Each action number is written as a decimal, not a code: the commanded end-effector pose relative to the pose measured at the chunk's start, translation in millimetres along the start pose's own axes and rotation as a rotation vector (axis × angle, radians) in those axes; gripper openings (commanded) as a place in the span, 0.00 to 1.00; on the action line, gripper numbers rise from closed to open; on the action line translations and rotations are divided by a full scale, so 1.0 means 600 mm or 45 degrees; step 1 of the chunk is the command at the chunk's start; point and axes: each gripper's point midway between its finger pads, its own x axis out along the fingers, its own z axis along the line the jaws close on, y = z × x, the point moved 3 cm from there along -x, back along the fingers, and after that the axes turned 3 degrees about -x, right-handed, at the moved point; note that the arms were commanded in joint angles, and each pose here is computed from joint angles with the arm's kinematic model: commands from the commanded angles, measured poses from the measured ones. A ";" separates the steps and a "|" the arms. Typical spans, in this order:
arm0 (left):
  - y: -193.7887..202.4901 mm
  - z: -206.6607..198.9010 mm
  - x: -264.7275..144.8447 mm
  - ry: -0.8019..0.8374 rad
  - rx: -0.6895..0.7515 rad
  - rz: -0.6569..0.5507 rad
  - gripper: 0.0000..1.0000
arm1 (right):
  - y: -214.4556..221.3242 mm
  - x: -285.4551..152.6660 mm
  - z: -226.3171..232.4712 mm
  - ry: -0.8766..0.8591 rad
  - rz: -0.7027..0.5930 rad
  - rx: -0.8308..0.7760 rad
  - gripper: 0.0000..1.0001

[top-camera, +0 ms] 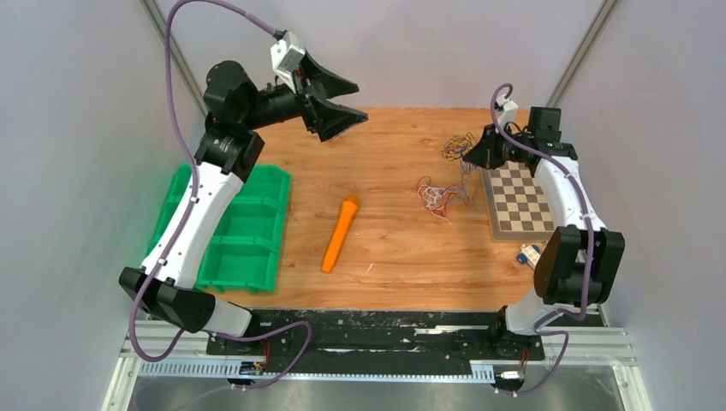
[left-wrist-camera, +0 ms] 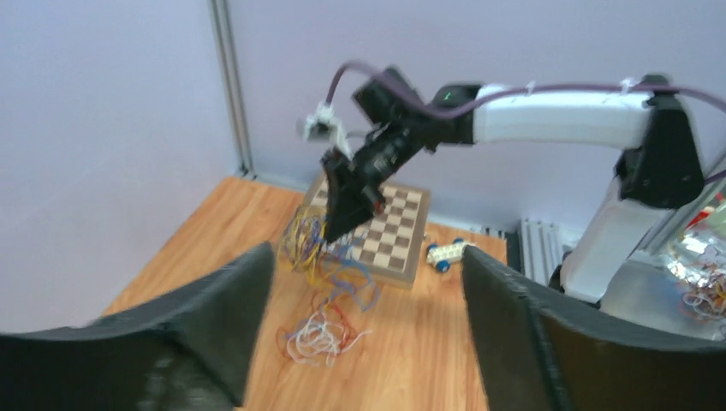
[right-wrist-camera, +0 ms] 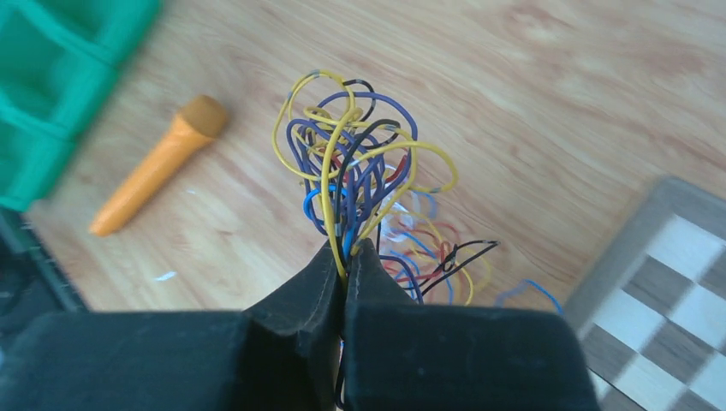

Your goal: Untangle the cables

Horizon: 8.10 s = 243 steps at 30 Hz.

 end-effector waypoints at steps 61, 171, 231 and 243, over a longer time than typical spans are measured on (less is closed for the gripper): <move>0.059 -0.059 0.024 0.166 -0.153 0.176 0.00 | 0.085 0.090 -0.109 0.250 0.270 -0.117 0.00; 0.441 0.010 -0.123 -0.228 -0.441 0.599 0.97 | 0.042 0.126 0.400 -1.041 0.292 0.197 0.00; 0.045 -0.077 0.031 0.174 -0.389 0.083 0.00 | -0.020 0.151 0.374 -0.540 -0.562 -0.665 0.75; -0.209 -0.034 -0.004 -0.023 0.116 -0.212 0.00 | 0.135 0.238 0.314 -0.512 -0.174 -0.653 0.24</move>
